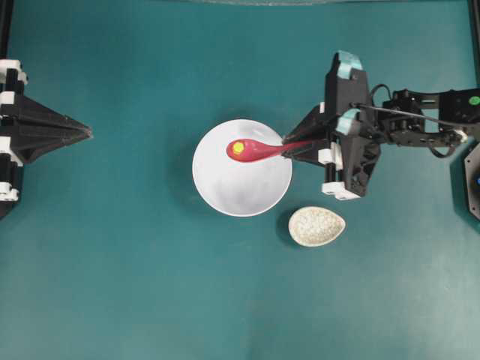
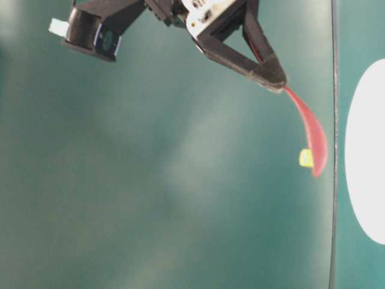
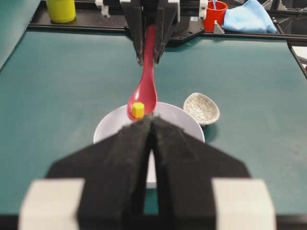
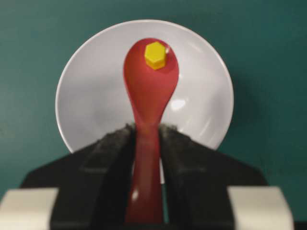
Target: Scoop the yellow hexagonal prism block from the bowl with a spoon using the right arm.
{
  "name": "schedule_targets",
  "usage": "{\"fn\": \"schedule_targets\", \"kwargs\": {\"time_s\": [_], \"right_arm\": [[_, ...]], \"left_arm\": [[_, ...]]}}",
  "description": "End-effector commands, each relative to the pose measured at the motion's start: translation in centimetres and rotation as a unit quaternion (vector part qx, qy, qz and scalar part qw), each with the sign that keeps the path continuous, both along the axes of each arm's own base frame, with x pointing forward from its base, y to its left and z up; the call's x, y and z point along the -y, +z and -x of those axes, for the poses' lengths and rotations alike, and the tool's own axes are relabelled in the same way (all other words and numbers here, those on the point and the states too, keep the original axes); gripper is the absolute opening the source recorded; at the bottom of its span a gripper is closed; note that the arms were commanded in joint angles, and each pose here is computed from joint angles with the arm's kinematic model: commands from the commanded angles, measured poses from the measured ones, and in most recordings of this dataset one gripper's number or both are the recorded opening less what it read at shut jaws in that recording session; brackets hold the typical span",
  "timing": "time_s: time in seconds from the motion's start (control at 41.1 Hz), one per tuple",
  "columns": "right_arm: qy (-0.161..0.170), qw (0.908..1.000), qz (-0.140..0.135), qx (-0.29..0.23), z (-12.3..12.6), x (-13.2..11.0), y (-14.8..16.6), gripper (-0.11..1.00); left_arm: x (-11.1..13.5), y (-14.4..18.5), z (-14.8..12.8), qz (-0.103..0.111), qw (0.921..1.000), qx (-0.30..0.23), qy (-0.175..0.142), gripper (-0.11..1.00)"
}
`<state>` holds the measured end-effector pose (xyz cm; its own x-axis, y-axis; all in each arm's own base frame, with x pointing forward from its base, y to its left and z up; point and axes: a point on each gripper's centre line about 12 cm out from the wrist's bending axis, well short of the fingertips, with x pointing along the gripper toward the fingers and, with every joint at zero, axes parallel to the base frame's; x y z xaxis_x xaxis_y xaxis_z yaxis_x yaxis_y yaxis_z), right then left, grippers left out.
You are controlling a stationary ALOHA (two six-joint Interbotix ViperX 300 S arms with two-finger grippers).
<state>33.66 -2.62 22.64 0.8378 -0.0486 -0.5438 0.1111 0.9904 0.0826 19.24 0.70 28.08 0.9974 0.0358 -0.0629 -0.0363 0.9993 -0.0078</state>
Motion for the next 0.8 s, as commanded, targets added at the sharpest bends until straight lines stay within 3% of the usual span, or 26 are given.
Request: {"fn": "schedule_targets", "kwargs": {"time_s": [0.0,0.778], "right_arm": [[-0.001,0.9997,0.001,0.026,0.2,0.0,1.5,0.25],[0.01,0.9979,0.029,0.057,0.7,0.0,3.7,0.25]], "left_arm": [[-0.1,1.2,-0.2,-0.001,0.9998,0.018,0.001,0.0],[-0.1,1.2,-0.2,-0.001,0.9998,0.018,0.001,0.0]]}}
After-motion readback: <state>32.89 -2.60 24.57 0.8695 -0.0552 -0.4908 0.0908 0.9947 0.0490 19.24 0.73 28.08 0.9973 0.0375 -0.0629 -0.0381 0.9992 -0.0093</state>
